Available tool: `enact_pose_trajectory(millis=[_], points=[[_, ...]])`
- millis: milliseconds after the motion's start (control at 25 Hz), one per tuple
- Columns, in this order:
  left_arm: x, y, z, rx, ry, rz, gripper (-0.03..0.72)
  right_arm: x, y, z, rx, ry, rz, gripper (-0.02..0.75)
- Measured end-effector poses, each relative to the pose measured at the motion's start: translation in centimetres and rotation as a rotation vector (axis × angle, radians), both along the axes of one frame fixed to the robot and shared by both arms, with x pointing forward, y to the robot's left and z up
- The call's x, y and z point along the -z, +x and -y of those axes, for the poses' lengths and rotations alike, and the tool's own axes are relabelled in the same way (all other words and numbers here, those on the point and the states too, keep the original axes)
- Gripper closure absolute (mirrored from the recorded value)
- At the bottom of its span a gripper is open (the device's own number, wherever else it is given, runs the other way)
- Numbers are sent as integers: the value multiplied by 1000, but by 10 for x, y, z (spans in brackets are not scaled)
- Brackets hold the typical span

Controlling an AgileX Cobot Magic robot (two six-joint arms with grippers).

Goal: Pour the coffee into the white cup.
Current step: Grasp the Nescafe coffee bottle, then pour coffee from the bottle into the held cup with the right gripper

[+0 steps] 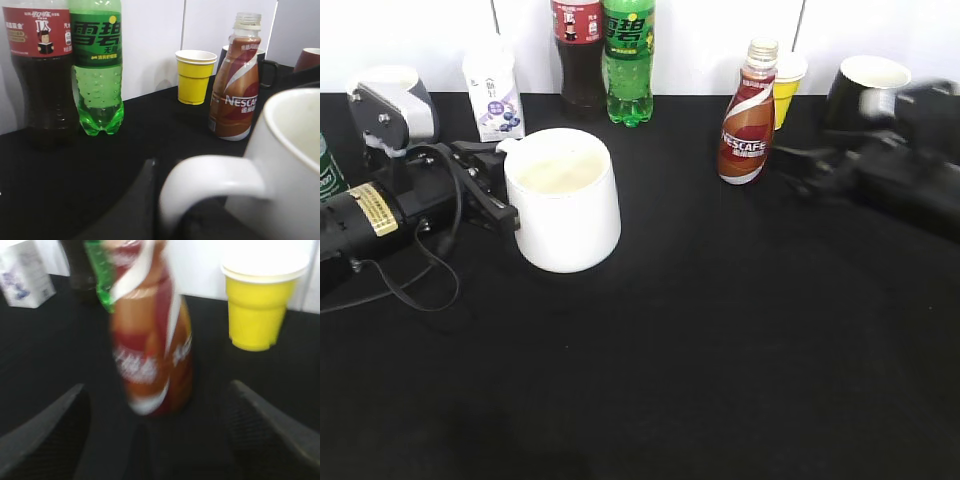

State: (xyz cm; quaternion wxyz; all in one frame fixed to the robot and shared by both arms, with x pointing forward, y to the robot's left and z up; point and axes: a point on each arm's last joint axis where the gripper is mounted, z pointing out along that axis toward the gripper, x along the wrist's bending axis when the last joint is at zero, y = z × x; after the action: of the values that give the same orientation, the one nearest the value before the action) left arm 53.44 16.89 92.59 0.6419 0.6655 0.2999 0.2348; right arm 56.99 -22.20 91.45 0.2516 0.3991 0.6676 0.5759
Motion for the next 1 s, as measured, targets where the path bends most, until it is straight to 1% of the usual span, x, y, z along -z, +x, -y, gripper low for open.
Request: enact_pose_trajectory(millis=[80,240,360,440,560,800,840,920,1000], points=[[0,0,0,0,0,0,633,4,20,-13,-55,-20,9,97],[0,0,0,0,0,0,633,22,45,-30,-93,-35,2,97],[0,0,0,0,0,0,633,30,68,-36,-93,-13,14,104],[0,0,0,0,0,0,633,29,79,-39,-108,-7,33,131],[0,0,0,0,0,0,633,30,80,-40,-124,-14,39,211],[0,0,0,4,2,0,633,29,81,-40,-125,-15,40,216],[0,-1,1,22,9,3,633,28,79,-42,-150,-33,45,216],[2,-5,5,83,34,-2,633,9,71,-46,-257,-135,85,216],[-2,-3,16,126,19,-18,633,-36,64,-47,-300,-180,177,217]])
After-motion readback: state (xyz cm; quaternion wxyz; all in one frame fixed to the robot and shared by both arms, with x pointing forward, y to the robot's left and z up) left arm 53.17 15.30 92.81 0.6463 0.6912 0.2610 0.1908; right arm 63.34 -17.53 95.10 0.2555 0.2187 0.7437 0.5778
